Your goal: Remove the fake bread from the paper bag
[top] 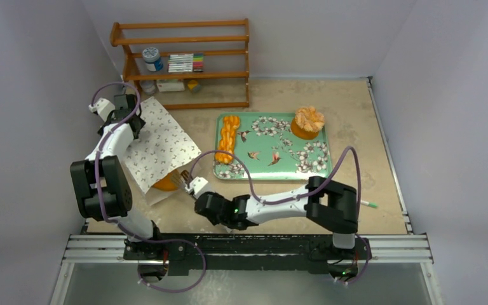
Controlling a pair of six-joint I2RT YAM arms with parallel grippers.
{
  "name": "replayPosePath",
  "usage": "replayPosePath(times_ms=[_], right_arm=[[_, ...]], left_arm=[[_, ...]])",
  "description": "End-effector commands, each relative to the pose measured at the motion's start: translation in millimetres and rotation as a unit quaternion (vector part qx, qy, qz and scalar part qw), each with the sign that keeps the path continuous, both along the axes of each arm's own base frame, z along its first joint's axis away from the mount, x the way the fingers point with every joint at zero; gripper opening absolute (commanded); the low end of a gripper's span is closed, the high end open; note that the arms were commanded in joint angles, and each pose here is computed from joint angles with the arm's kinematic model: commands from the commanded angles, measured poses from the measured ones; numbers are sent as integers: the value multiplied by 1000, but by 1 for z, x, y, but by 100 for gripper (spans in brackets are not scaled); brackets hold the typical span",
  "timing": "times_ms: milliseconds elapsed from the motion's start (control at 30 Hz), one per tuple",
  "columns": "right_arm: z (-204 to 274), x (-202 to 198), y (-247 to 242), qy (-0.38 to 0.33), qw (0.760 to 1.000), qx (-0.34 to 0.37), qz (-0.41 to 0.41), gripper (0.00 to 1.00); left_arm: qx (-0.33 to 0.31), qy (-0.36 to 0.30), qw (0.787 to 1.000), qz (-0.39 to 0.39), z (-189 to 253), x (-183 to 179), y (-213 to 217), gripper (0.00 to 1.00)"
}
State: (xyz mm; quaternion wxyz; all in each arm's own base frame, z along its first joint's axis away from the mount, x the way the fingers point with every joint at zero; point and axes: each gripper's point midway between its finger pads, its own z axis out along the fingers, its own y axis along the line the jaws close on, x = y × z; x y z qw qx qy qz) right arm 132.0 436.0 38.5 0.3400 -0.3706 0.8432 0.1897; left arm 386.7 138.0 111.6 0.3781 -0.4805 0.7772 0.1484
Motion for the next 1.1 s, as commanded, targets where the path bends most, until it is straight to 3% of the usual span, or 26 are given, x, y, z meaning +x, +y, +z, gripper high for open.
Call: replayPosePath(times_ms=[0, 133, 300, 567, 600, 700, 800, 900, 1067], right_arm=[[2, 22, -30, -141, 979, -124, -81, 0], [-12, 7, -38, -204, 955, -199, -81, 0], [-8, -6, -25, -226, 954, -188, -59, 0], [-16, -9, -33, -261, 936, -229, -54, 1], [-13, -9, -34, -260, 937, -226, -58, 5], [-5, -11, -32, -254, 942, -208, -64, 34], [0, -12, -30, -248, 947, -191, -68, 56], [7, -13, -27, -243, 951, -179, -72, 64], [26, -18, -24, -227, 960, -143, -80, 66]], left_arm=[[-20, -52, 998, -18, 21, 15, -15, 78], [-21, -54, 998, -19, 23, 14, -16, 78], [-18, -56, 998, -19, 29, 13, -15, 78], [-16, -56, 998, -19, 32, 11, -15, 78], [-16, -56, 998, -19, 32, 10, -15, 79], [-18, -54, 998, -19, 29, 10, -16, 79], [-22, -54, 998, -19, 26, 11, -17, 78], [-21, -56, 998, -20, 28, 12, -17, 78], [-16, -57, 998, -20, 32, 13, -15, 79]])
